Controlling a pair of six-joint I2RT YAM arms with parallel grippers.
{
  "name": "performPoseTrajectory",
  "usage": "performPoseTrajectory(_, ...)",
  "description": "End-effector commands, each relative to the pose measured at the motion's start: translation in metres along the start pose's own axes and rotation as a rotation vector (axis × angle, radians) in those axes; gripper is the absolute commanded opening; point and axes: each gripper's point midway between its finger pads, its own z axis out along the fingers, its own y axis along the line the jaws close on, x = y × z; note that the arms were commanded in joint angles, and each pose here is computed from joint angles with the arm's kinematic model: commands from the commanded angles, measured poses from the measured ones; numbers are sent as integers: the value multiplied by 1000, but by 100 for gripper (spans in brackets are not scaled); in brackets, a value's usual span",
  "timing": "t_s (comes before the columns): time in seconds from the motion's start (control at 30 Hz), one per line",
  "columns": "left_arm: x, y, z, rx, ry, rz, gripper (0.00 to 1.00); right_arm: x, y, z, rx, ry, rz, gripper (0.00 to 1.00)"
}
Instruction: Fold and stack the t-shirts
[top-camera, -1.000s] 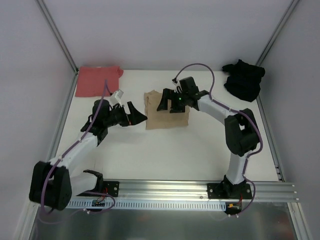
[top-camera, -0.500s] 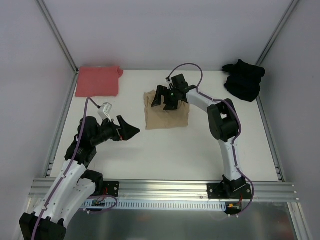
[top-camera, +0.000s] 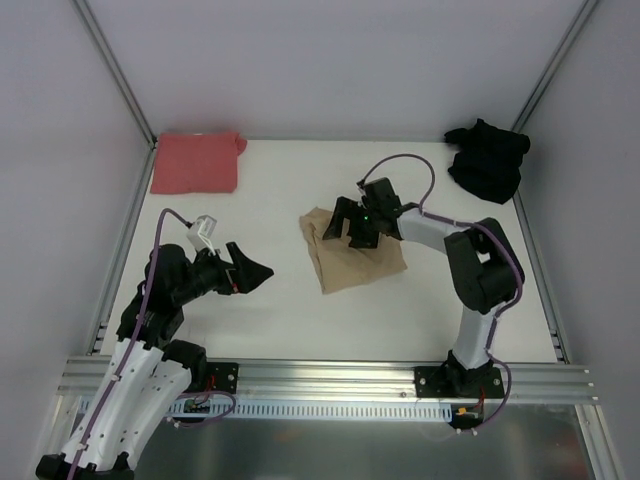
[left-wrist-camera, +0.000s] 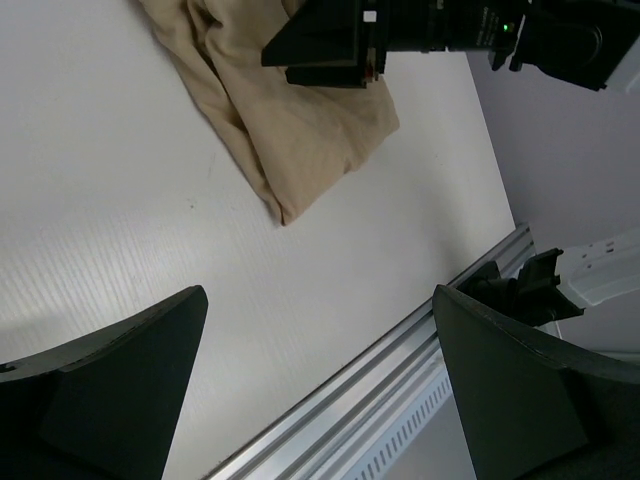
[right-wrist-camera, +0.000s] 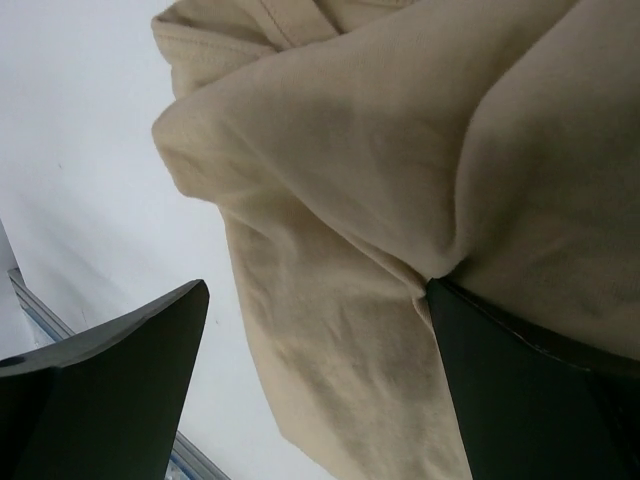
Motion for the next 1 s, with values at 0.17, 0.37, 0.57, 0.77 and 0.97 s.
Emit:
performPoseTrajectory(0.17,4,-2,-8,0,-5,15,99,93,-80,-49,237,57,70,100)
performPoseTrajectory(0.37,12,2,-10,-2,3,13,99,74,-55,-109,263,-67,-77,100)
performPoseTrajectory(0.57,15,0,-13,17,-13,16,99,53,5,-174,199,-177,-263,99)
performPoseTrajectory(0.77,19,-6,-17,54,-12,16,99,94,21,-198,266,-75,-491,99)
performPoseTrajectory(0.97,25,-9,-18,89,7,19,99,143,-15,-179,462,55,-655,100)
